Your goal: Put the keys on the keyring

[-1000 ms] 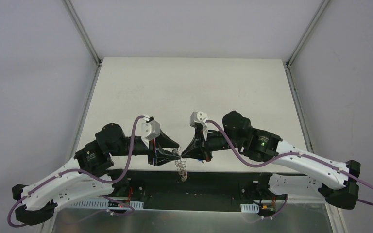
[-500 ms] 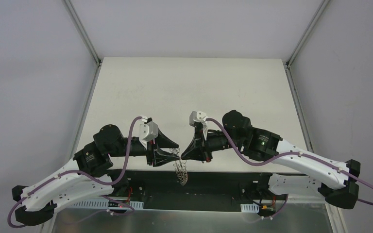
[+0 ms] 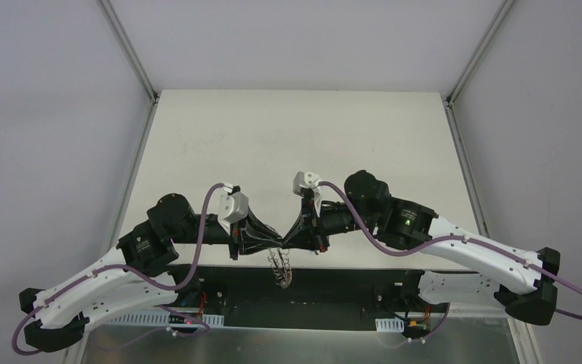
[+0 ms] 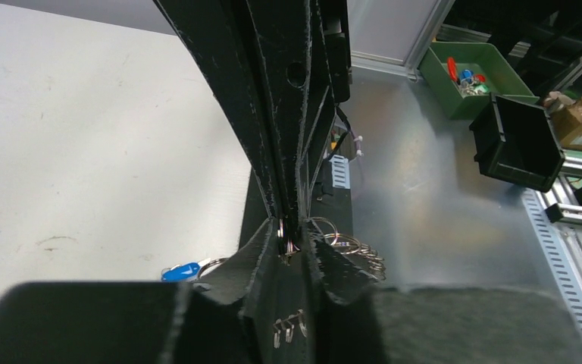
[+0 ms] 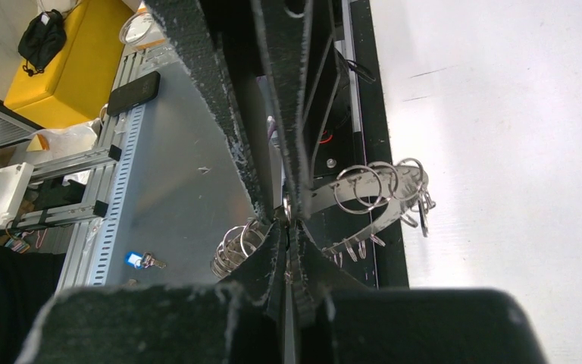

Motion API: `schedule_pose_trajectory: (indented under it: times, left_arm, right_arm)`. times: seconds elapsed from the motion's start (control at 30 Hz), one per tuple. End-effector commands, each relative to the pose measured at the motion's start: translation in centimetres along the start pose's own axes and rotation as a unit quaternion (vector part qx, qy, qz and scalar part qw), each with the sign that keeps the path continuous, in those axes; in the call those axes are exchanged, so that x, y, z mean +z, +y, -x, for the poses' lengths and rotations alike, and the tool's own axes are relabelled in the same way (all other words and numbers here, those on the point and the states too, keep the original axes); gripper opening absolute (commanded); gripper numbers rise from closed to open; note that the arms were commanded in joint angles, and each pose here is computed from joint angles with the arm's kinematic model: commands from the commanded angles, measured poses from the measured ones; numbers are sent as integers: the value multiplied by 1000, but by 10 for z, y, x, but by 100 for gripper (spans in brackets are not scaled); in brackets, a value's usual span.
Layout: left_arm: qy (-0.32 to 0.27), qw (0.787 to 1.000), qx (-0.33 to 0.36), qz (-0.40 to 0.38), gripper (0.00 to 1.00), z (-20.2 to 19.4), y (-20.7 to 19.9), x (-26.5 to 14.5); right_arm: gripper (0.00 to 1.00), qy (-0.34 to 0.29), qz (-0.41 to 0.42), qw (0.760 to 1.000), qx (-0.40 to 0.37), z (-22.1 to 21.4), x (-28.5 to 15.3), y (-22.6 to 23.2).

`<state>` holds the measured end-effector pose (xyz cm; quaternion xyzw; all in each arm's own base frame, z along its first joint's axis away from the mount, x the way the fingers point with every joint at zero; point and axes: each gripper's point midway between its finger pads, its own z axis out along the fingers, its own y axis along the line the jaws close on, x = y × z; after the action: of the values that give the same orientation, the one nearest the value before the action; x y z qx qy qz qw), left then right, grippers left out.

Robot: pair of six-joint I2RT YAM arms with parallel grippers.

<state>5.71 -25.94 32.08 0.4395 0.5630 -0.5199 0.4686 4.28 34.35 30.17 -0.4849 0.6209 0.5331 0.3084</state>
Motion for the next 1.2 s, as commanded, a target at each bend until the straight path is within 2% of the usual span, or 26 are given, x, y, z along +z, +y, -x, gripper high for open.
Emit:
schedule_pose_trajectory:
  times: [0.0, 0.2, 0.33, 0.43, 0.5, 0.63, 0.67, 1.13, 1.17]
  left_arm:
    - [-9, 999, 9, -29, 7, 5, -8, 3]
    - [-7, 1000, 5, -27, 5, 3, -8, 3]
    - [-8, 1000, 3, -20, 16, 3, -6, 2]
    - [-8, 1000, 3, -19, 18, 3, -6, 2]
    - [-6, 1000, 1, -19, 16, 2, -6, 2]
    - [0, 1000, -1, -20, 1, 0, -6, 3]
    - [1, 1000, -2, -20, 0, 0, -6, 3]
    - [-13, 999, 0, 35, 0, 7, 11, -1]
    - [-14, 999, 1, 35, 0, 7, 11, -1]
  right_arm:
    - [0, -56, 23, 998, -30, 41, -7, 19]
    - [0, -63, 16, 997, -35, 42, -11, 18]
    - [0, -66, 15, 997, -36, 44, -13, 18]
    - [0, -68, 17, 997, -37, 45, -13, 20]
    - [0, -69, 17, 997, -39, 46, -13, 20]
    - [0, -71, 16, 997, -41, 47, -14, 20]
    - [0, -71, 15, 997, -41, 46, -14, 19]
    - [0, -67, 17, 997, -46, 44, -17, 22]
    - [5, -69, 14, 997, -46, 44, -18, 20]
